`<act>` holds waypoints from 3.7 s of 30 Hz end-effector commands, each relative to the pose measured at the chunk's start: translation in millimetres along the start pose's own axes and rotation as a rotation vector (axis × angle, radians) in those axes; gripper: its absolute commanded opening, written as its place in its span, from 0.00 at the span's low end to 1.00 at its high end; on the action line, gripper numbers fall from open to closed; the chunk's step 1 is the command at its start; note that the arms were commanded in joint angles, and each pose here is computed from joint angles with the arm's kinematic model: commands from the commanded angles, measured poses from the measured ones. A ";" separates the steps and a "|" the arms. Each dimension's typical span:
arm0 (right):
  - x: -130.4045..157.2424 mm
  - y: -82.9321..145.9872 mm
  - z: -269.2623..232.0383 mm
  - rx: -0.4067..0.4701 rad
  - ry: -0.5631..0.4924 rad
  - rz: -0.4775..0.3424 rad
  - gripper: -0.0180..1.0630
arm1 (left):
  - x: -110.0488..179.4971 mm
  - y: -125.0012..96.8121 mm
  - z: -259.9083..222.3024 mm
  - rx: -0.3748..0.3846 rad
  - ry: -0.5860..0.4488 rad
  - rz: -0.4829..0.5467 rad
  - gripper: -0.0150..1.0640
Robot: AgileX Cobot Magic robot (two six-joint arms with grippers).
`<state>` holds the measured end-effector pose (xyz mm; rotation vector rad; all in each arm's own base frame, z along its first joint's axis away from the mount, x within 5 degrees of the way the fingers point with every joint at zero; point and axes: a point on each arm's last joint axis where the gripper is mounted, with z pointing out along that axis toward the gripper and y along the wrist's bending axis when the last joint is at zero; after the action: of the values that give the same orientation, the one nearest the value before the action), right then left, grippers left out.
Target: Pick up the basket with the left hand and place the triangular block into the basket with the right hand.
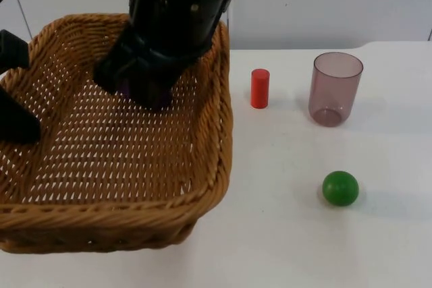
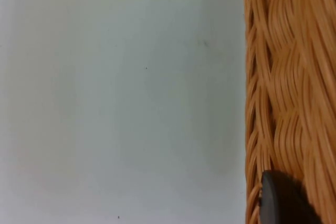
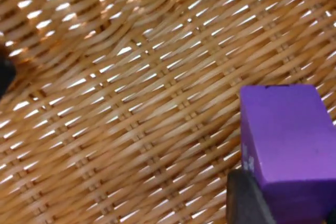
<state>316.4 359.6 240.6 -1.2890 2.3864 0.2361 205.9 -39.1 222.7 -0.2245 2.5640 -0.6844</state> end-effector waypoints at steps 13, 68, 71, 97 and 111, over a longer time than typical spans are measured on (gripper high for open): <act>-17.5 -5.8 -94.2 0.036 -0.251 0.019 0.97 | -1.9 -0.8 -1.7 0.005 -0.025 -0.015 0.01; 171.7 20.5 -263.7 0.116 -0.677 0.092 0.98 | -14.0 67.6 146.2 -0.010 0.069 0.049 0.05; 171.7 20.5 -263.7 0.115 -0.677 0.093 0.98 | -14.3 67.3 145.9 -0.010 0.068 0.052 0.17; 184.3 20.4 -284.9 0.169 -0.762 0.063 0.98 | -54.1 -22.6 -16.3 0.078 -0.487 0.407 0.99; 249.9 31.8 -289.8 0.172 -0.848 0.069 0.98 | 5.4 -40.0 -114.1 -0.069 -0.557 0.517 0.99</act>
<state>90.4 92.2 391.1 -0.8087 1.6862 0.4660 151.7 -26.9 328.4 0.2120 1.9521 -0.2871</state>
